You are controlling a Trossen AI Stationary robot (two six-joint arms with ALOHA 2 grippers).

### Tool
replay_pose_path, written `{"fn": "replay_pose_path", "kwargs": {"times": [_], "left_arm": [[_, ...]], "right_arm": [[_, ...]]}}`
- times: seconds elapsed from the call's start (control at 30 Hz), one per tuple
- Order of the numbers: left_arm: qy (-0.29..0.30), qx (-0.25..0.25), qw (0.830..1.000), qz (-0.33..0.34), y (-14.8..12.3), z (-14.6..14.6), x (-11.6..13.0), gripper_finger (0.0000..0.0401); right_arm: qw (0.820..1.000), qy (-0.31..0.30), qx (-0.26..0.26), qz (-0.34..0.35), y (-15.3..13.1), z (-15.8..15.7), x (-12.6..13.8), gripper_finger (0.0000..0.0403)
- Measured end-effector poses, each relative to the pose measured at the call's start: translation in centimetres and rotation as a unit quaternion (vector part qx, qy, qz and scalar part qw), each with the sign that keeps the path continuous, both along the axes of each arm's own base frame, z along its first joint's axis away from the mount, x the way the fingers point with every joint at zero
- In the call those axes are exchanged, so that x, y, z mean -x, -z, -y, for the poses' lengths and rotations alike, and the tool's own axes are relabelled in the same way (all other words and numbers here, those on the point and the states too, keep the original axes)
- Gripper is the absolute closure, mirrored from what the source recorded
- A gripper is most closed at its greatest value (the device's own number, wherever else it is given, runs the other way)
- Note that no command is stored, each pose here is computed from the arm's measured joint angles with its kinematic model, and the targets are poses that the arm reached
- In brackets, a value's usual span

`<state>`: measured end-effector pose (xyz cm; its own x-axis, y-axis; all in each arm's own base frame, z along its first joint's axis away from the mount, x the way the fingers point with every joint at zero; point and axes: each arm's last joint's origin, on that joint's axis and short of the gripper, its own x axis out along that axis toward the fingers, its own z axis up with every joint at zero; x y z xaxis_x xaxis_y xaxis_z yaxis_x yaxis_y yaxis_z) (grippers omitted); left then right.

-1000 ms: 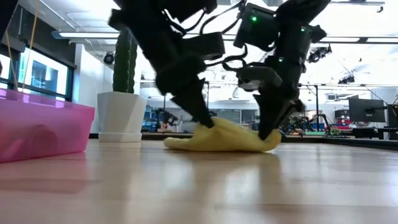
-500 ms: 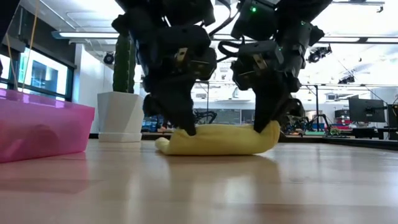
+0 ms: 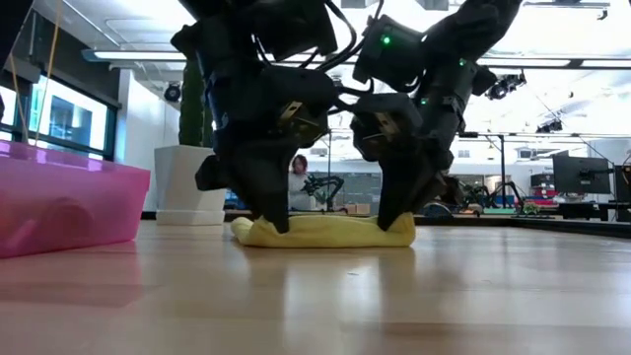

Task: Roll microfiber towels into tight, uniform cylinder then place into a basket
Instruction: Roll the yellow towel

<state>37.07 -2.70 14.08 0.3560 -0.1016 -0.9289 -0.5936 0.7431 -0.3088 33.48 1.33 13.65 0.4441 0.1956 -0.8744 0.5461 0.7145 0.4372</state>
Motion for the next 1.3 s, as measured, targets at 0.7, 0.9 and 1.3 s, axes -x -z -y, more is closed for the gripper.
{"fn": "replay_pose_path", "kwargs": {"times": [0.7, 0.9, 1.3], "left_arm": [[0.0, 0.076, 0.997, -0.022, -0.1, 0.9, 0.3, 0.0389], [-0.021, 0.062, 0.997, -0.036, 0.0, 0.8, 0.5, 0.0389], [0.017, 0.037, 0.997, -0.066, 0.4, 1.2, 1.2, 0.0389]], "right_arm": [[0.995, -0.082, -0.048, 0.036, -0.5, -1.0, -0.3, 0.0396], [0.996, -0.076, 0.004, 0.048, -0.5, -0.7, -0.5, 0.0388], [0.972, -0.2, 0.094, 0.079, -1.5, -0.6, 0.1, 0.0292]]}}
